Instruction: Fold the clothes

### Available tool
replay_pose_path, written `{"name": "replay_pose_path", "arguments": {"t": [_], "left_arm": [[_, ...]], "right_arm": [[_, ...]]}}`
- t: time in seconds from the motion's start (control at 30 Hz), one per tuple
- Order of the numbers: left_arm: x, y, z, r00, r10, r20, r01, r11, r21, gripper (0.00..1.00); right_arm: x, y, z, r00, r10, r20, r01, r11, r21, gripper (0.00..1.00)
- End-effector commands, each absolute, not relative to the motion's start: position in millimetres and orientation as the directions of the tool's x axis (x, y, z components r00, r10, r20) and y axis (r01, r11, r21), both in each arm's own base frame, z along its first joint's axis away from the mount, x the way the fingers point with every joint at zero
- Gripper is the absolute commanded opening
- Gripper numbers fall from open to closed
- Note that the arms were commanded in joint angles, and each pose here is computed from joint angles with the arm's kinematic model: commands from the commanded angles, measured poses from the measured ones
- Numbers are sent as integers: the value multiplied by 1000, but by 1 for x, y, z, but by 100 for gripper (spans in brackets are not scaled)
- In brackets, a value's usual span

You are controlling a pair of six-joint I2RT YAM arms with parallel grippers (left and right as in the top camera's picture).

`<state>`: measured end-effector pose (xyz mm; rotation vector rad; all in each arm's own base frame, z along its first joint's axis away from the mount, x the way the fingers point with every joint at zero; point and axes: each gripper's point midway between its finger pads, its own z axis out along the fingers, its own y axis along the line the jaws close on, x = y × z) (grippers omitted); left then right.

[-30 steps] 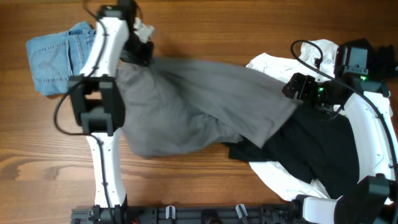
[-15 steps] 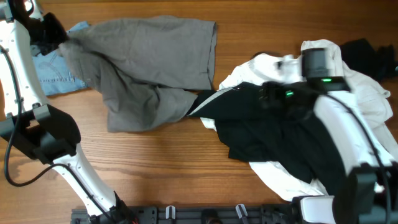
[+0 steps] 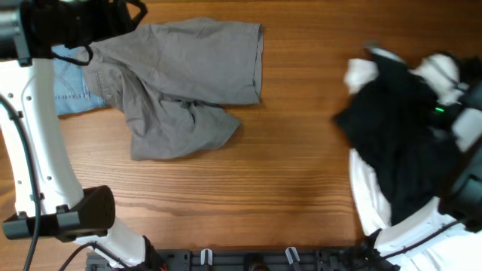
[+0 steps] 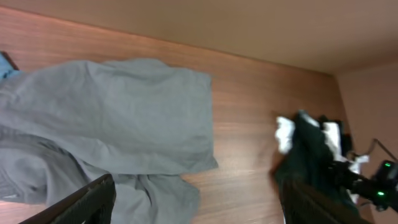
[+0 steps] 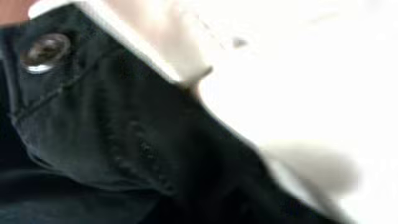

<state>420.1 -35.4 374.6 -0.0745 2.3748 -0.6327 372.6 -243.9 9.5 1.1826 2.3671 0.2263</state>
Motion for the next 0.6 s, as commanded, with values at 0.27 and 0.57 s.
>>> {"name": "replay_pose_path", "arguments": {"t": [0.27, 0.57], "left_arm": [[413, -43, 368, -798, -181, -575, 117, 889, -443, 86], [385, 2, 272, -939, -208, -275, -149, 964, -220, 87]], "right_arm": [[405, -257, 229, -418, 618, -666, 328, 786, 523, 69], [398, 7, 226, -806, 220, -550, -82, 878, 472, 79]]}}
